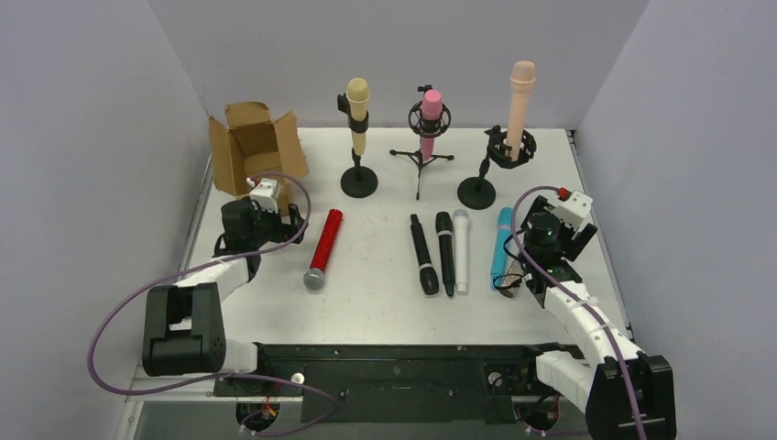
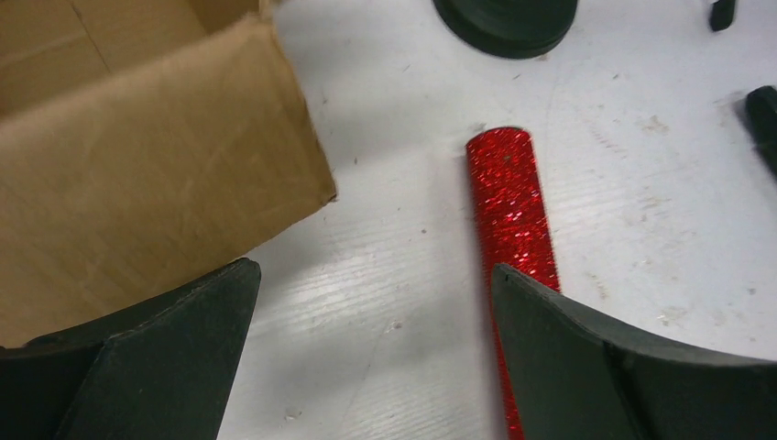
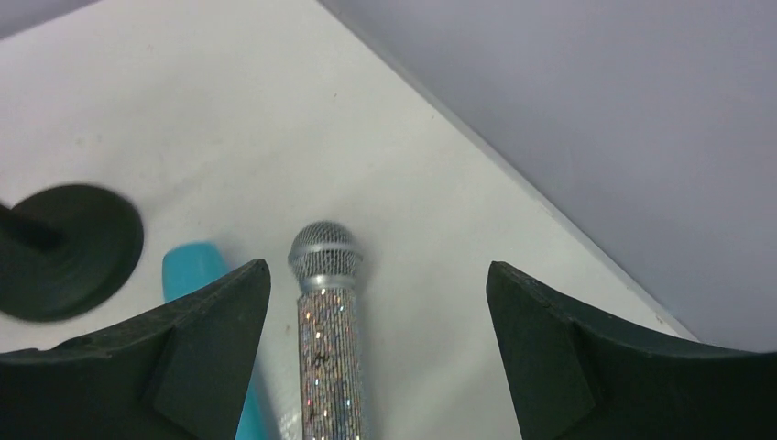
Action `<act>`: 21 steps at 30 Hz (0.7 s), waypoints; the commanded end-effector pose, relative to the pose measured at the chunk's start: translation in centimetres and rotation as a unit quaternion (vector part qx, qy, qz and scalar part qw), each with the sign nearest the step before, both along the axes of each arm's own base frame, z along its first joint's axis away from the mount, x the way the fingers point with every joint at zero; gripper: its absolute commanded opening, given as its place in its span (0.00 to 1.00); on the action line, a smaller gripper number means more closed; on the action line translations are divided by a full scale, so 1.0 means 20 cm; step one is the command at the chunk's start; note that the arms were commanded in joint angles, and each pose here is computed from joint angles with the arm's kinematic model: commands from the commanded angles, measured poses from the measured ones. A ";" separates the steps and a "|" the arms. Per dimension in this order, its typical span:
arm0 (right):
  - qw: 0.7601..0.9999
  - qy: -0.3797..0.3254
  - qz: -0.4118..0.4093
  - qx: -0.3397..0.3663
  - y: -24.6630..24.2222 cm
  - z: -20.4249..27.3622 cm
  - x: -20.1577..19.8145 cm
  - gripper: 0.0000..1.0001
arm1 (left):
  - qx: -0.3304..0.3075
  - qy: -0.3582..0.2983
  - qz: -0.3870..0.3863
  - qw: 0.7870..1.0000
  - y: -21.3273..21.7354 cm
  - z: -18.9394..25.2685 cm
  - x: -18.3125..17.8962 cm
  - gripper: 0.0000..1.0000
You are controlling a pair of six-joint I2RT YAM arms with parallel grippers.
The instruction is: Attach the microphones to the stand
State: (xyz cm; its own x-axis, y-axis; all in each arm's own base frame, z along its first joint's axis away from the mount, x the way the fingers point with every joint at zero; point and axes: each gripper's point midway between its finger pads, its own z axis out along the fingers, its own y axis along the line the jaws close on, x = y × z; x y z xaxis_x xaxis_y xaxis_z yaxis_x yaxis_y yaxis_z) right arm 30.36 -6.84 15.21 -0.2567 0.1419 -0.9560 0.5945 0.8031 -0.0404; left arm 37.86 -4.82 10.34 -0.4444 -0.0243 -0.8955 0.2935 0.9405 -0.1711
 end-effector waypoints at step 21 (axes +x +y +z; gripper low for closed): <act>0.989 -0.143 0.027 -0.013 -0.04 -0.15 0.22 0.87 | 0.013 -0.172 0.108 0.979 0.17 -0.02 -0.03 0.96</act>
State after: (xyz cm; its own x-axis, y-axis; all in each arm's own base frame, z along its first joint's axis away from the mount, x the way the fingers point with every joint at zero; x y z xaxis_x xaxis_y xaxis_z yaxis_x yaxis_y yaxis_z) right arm 31.55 -8.08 7.68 -0.1291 0.1050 -0.9861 0.5677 0.8231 0.0134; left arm 35.36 -1.74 6.15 -0.2445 -0.0654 -0.9674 0.1433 0.9843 -0.1028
